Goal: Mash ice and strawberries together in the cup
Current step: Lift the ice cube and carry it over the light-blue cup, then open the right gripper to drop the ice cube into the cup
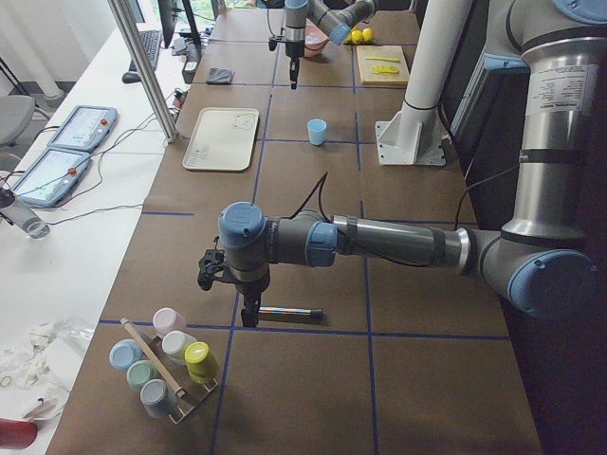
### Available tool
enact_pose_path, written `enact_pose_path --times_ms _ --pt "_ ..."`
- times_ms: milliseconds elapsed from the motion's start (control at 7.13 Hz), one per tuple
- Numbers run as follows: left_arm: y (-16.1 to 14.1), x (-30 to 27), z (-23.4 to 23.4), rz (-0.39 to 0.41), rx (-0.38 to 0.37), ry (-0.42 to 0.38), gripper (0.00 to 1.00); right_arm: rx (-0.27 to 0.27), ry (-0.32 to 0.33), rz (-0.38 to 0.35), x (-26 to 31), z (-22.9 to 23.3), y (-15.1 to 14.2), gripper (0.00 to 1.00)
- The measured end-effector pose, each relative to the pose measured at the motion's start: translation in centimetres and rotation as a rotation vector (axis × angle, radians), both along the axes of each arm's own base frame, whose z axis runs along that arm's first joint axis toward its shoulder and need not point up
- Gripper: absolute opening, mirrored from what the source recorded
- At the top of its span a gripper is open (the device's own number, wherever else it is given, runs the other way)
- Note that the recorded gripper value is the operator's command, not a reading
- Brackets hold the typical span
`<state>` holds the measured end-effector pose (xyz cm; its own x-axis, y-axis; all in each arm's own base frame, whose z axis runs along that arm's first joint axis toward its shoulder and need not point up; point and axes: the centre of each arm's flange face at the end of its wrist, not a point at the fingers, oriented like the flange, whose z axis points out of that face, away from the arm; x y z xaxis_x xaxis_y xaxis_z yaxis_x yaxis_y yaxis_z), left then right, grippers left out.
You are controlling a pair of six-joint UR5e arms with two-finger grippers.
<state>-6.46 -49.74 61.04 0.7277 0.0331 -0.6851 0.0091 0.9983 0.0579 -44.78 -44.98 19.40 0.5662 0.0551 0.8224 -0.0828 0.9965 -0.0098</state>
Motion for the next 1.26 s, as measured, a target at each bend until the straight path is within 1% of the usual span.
enact_pose_path --times_ms 140,281,421,561,842,982,1263 --pt "0.1 0.0 0.1 0.0 -0.001 0.0 1.0 0.005 0.023 -0.007 -3.2 -1.8 2.5 0.02" --pt "0.1 0.0 0.1 0.0 -0.002 0.0 1.0 0.01 0.038 -0.015 -5.6 -2.6 4.7 0.02" --pt "0.1 0.0 0.1 0.0 -0.003 0.0 1.0 0.014 0.047 -0.02 -7.2 -3.0 6.3 0.02" --pt "0.1 0.0 0.2 0.0 -0.004 0.0 1.0 0.016 0.053 -0.024 -8.4 -3.3 7.1 0.02" --pt "0.2 0.0 0.2 0.0 -0.005 0.0 1.0 0.013 0.068 -0.026 -10.2 -3.8 6.9 0.04" --pt "0.2 0.0 0.3 0.001 -0.005 0.0 1.0 0.013 0.069 -0.026 -10.5 -4.0 6.8 0.07" --pt "0.2 0.0 0.3 0.001 -0.005 0.0 1.0 0.017 0.063 -0.026 -10.7 -4.4 6.8 0.18"
